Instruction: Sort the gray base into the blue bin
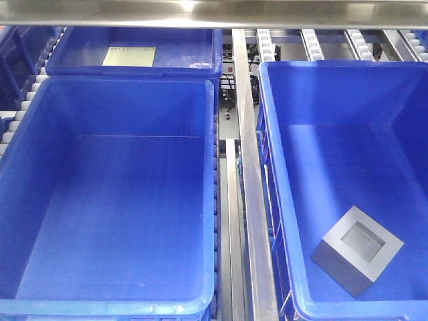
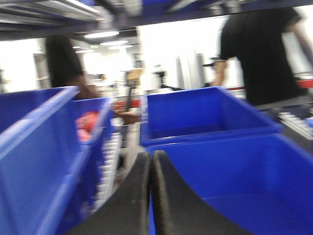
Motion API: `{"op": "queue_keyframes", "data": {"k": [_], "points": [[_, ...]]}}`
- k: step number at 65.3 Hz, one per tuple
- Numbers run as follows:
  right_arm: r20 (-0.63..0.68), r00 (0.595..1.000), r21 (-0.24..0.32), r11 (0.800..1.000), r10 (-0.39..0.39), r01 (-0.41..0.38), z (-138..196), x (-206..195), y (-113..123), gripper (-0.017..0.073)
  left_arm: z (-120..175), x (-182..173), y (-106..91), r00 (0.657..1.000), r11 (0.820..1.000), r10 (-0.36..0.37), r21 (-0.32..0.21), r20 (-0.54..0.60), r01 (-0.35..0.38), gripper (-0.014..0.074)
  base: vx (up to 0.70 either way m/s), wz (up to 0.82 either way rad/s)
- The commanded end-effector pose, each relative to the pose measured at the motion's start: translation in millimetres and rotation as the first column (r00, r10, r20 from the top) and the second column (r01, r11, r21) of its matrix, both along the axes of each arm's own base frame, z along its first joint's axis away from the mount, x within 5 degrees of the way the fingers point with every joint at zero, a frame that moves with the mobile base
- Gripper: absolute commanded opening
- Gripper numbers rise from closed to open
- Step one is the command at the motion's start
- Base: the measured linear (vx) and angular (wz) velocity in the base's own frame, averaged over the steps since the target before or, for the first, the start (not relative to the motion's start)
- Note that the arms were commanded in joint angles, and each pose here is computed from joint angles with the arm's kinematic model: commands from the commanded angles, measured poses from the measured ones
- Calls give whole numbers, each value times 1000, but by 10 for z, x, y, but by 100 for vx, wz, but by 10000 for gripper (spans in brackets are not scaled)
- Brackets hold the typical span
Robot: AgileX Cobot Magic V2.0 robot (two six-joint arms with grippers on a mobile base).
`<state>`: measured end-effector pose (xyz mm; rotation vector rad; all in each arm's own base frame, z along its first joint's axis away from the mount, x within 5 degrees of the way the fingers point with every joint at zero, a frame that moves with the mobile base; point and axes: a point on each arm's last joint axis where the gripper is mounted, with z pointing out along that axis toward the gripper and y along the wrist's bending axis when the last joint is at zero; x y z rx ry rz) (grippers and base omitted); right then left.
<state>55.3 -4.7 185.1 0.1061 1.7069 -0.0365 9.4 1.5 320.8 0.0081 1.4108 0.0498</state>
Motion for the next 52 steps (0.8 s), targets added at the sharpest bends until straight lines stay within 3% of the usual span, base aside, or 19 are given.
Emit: {"op": "queue_keyframes", "data": {"k": [1,31,45,52], "points": [[67,998,-19,1000,0,2,57,6,-3,-5,48,-26,2,996,998,57,-2,75,-57,-8,0,0],[67,998,-19,1000,0,2,57,6,-3,-5,-730,350,26,997,998,63,-4,-44,-63,-6,0,0],[67,998,-19,1000,0,2,57,6,-3,-5,-1123,449,-1,995,1000,-1,-6,-103,1,-6,0,0],[67,998,-19,1000,0,2,57,6,-3,-5,-1134,451,-6,994,1000,-10,-6,-110,9,-6,0,0]]}}
